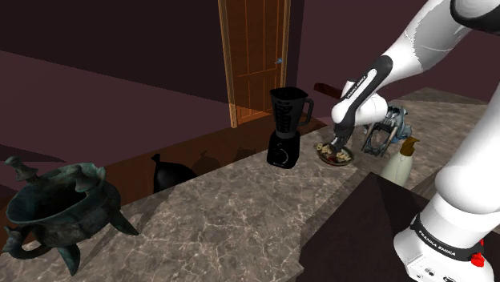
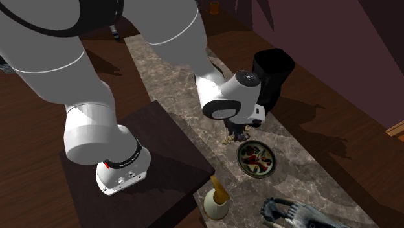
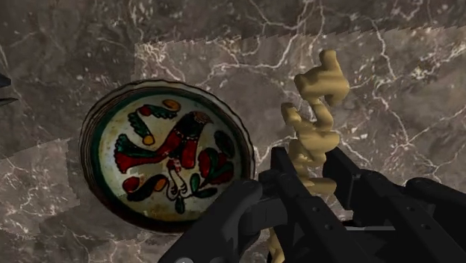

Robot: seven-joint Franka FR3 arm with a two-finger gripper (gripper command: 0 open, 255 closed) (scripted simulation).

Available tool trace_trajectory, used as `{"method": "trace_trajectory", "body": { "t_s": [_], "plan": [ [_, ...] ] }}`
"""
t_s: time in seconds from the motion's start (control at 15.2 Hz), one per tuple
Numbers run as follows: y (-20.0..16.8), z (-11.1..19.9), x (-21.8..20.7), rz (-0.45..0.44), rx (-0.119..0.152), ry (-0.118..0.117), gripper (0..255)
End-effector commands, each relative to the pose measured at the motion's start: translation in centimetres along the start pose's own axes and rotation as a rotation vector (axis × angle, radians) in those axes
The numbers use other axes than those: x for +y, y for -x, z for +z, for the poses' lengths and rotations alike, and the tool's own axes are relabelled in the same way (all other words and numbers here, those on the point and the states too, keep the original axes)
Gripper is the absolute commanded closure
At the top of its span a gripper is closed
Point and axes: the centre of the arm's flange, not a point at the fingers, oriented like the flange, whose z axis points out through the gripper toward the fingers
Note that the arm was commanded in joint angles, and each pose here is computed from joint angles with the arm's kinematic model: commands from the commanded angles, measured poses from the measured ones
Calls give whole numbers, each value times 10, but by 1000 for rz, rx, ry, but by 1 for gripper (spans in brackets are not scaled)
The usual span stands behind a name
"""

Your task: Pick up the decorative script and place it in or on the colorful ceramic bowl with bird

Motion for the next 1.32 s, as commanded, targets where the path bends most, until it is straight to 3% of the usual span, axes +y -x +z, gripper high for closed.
{"method": "trace_trajectory", "body": {
  "t_s": [0.0, 0.46, 1.25],
  "plan": [
    [-11, 2, 27, -2, 0, 0, 255],
    [-40, 2, 113, -2, 0, 0, 255],
    [-37, 66, 112, -2, 0, 0, 255]
  ]
}}
